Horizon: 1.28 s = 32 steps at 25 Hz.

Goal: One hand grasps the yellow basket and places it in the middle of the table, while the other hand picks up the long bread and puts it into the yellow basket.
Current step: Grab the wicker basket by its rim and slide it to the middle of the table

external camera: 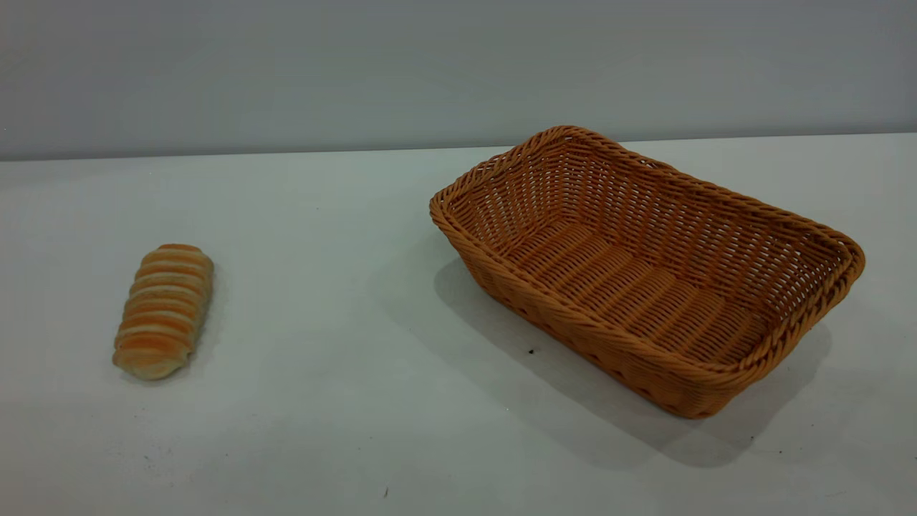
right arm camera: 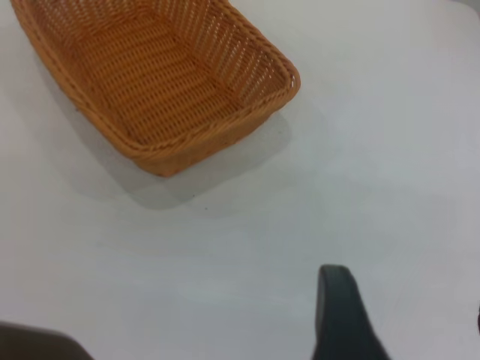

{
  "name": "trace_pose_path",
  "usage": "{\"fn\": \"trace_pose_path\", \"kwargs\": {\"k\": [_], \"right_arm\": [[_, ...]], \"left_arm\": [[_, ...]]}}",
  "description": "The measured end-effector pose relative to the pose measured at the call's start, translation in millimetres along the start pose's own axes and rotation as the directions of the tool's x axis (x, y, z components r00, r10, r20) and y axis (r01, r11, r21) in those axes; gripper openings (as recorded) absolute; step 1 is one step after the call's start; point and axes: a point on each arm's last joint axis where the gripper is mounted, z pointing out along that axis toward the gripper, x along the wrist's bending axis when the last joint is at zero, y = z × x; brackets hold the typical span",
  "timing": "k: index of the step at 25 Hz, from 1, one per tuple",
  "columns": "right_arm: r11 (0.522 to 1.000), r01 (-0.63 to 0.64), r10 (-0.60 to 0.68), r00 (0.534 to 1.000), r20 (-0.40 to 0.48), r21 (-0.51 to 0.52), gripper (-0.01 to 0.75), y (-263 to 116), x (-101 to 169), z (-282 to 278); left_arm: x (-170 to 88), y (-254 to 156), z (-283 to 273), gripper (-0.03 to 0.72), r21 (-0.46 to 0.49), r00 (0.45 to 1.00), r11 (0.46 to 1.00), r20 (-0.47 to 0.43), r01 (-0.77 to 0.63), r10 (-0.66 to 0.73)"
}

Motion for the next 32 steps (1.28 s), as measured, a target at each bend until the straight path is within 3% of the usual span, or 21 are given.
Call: {"fn": "trace_pose_path", "kwargs": {"k": [32], "right_arm": [[1.0, 0.0, 0.0, 1.0, 0.0, 0.0, 0.468, 0.0, 0.0, 0.0]], "left_arm": [[0.0, 0.0, 0.0, 0.573, 0.0, 1.0, 1.0, 0.0, 0.0, 0.0]]}}
